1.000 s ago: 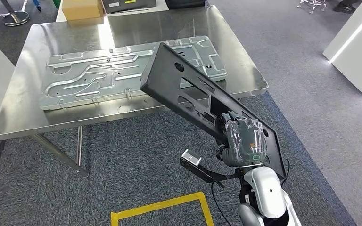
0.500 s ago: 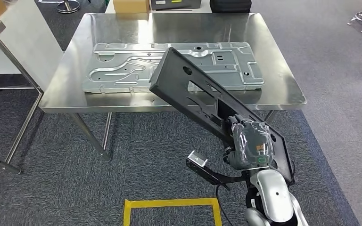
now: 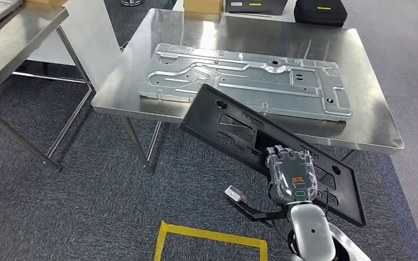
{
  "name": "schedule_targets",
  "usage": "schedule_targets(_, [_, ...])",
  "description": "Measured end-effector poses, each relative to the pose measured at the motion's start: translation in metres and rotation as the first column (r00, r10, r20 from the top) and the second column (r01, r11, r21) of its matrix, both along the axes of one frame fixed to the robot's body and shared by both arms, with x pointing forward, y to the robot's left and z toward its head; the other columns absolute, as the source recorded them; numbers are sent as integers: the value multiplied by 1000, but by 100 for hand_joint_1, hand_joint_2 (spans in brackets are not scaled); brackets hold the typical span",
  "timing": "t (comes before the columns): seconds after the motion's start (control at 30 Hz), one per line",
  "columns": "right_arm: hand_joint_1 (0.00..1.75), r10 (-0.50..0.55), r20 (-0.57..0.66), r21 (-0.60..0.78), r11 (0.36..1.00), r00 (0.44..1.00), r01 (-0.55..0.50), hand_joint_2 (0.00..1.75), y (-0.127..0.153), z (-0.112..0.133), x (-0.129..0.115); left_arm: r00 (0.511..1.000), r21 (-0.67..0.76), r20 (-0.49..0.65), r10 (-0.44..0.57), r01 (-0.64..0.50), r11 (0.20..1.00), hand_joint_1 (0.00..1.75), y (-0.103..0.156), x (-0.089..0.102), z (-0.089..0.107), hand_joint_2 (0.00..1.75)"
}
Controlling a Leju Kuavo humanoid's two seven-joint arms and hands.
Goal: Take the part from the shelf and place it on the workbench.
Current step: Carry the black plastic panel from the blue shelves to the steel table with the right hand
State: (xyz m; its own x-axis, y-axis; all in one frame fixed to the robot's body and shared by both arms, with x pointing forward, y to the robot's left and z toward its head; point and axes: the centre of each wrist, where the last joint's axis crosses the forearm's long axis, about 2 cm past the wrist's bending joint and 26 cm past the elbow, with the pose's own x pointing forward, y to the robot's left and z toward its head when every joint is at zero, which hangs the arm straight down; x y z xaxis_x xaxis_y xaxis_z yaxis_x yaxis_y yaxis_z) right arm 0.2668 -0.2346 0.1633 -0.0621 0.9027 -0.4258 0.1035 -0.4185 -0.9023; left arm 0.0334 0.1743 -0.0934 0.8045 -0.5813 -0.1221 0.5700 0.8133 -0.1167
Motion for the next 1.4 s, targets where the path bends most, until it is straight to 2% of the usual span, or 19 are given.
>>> schedule_targets(0.17, [175,16,10,-64,998,1000,-15,175,-5,2,1,1000,-2,-8,-7,7,1000,0,-1,0,0,175])
schedule_targets(0.33, [175,40,45,-49,998,998,-38,175,-8,3,2,1000,-3,-14,-13,13,1000,0,-1,-1,-1,175])
schedule_targets(0.83, [175,10,20,-126,992,1000,-8,175,-19,-1,14,999,-26,-25,-44,44,999,0,-2,-1,-1,175])
schedule_targets(1.0, [175,7,20,-151,989,1000,-4,175,-16,3,22,999,-35,-28,-40,39,999,0,-4,-1,0,175])
schedule_targets(1.4, [175,32,-1,-160,987,999,-32,175,-7,1,16,1000,-24,-16,-22,22,999,0,2,-1,-2,175])
